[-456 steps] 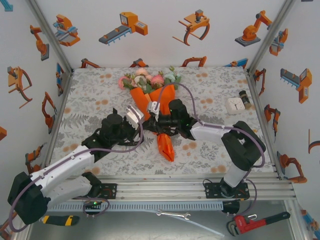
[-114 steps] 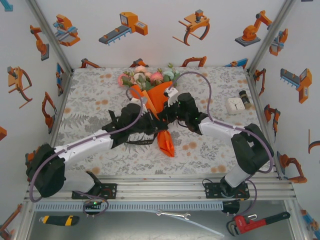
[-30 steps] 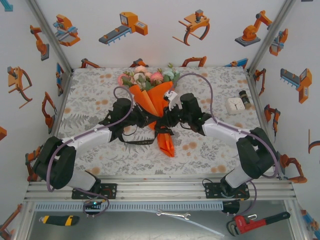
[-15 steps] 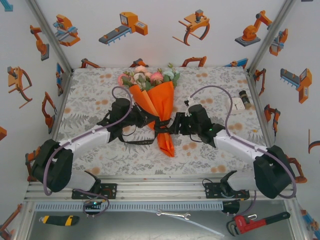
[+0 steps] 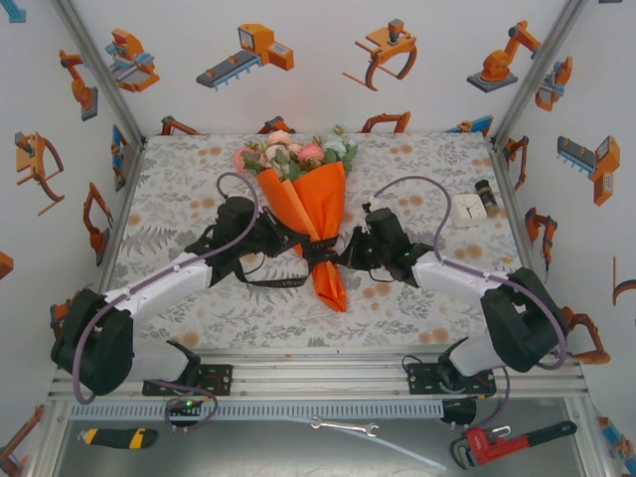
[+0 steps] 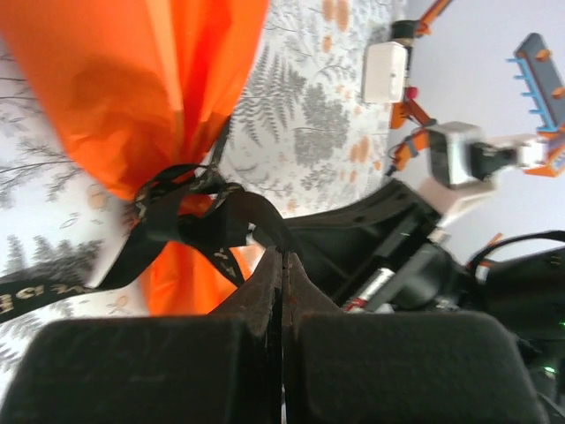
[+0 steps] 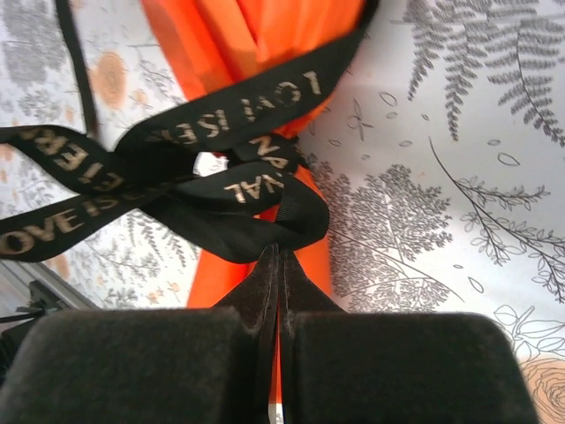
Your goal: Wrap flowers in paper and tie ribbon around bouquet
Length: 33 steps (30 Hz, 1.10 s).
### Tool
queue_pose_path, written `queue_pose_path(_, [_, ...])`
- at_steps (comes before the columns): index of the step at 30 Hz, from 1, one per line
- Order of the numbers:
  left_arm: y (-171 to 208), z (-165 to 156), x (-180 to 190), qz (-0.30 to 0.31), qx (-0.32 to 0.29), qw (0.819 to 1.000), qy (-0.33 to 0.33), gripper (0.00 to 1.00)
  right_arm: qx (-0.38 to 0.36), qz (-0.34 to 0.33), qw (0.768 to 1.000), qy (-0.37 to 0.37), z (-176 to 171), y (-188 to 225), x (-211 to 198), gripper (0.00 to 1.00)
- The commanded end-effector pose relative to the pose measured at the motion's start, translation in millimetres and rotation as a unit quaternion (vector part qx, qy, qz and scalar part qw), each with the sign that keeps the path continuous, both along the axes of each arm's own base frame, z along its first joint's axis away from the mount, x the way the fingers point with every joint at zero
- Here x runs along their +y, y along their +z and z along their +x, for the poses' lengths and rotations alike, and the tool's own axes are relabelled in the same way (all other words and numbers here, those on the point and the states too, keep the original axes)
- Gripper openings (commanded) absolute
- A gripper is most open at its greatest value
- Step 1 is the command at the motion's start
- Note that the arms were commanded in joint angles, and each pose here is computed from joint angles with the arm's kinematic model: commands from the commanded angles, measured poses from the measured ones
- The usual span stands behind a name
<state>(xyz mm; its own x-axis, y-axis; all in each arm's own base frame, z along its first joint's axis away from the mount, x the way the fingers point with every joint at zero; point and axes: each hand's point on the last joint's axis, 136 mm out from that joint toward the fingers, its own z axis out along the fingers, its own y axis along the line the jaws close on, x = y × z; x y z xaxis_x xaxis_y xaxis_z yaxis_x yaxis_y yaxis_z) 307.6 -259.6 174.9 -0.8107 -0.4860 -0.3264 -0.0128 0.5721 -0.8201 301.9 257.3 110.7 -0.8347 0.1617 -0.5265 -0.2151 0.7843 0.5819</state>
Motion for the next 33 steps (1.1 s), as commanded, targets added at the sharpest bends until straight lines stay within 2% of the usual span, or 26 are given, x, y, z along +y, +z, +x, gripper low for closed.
queue_pose_path(1, [-28.2, -13.5, 31.8, 0.089, 0.006, 0.996, 0.017, 0.00, -0.083, 0.019, 0.996, 0.037, 6.5, 48.7, 10.6, 0.00])
queue_pose_path(7, [-55.8, -27.6, 52.1, 0.129, 0.029, 0.991, 0.032, 0.00, -0.165, 0.016, 0.977, 0.136, -15.2, 73.2, 34.0, 0.00])
queue_pose_path(10, [-57.9, -29.6, 54.0, 0.128, 0.029, 0.991, 0.034, 0.00, -0.128, -0.010, 0.984, 0.123, -18.0, 51.0, 27.4, 0.02])
queue_pose_path(11, [-56.1, -29.3, 52.6, 0.123, 0.026, 0.992, 0.032, 0.00, -0.106, -0.031, 0.989, 0.102, -16.5, 40.7, 19.2, 0.18])
queue_pose_path(13, [-52.3, -28.0, 50.9, 0.120, 0.021, 0.992, 0.030, 0.00, -0.071, -0.065, 0.994, 0.057, -11.9, 25.6, 3.6, 0.40])
queue_pose_path(15, [-49.6, -26.8, 49.8, 0.121, 0.019, 0.992, 0.027, 0.00, -0.059, -0.065, 0.995, 0.038, -8.9, 20.6, 1.5, 0.49])
queue_pose_path(17, [-49.2, -26.7, 48.7, 0.121, 0.019, 0.992, 0.024, 0.00, -0.061, -0.052, 0.996, 0.036, -4.5, 20.6, 7.8, 0.52])
queue_pose_path(20, [-48.2, -26.9, 48.8, 0.118, 0.019, 0.992, 0.026, 0.00, -0.057, -0.036, 0.996, 0.050, 1.0, 20.3, 24.0, 0.51])
queue_pose_path(22, [-47.3, -27.4, 49.5, 0.117, 0.018, 0.993, 0.028, 0.00, -0.050, -0.034, 0.996, 0.061, 2.1, 16.0, 31.7, 0.46])
queue_pose_path(26, [-48.8, -28.8, 54.8, 0.126, 0.020, 0.991, 0.035, 0.00, -0.055, -0.028, 0.995, 0.072, 2.8, 16.3, 36.7, 0.13])
queue_pose_path(28, [-51.2, -29.6, 60.8, 0.141, 0.023, 0.989, 0.042, 0.00, -0.072, -0.031, 0.994, 0.080, 1.5, 24.0, 35.5, 0.00])
queue_pose_path(33, [-54.0, -28.7, 74.5, 0.170, 0.023, 0.984, 0.055, 0.00, -0.137, -0.011, 0.978, 0.155, -19.4, 59.0, 49.6, 0.00])
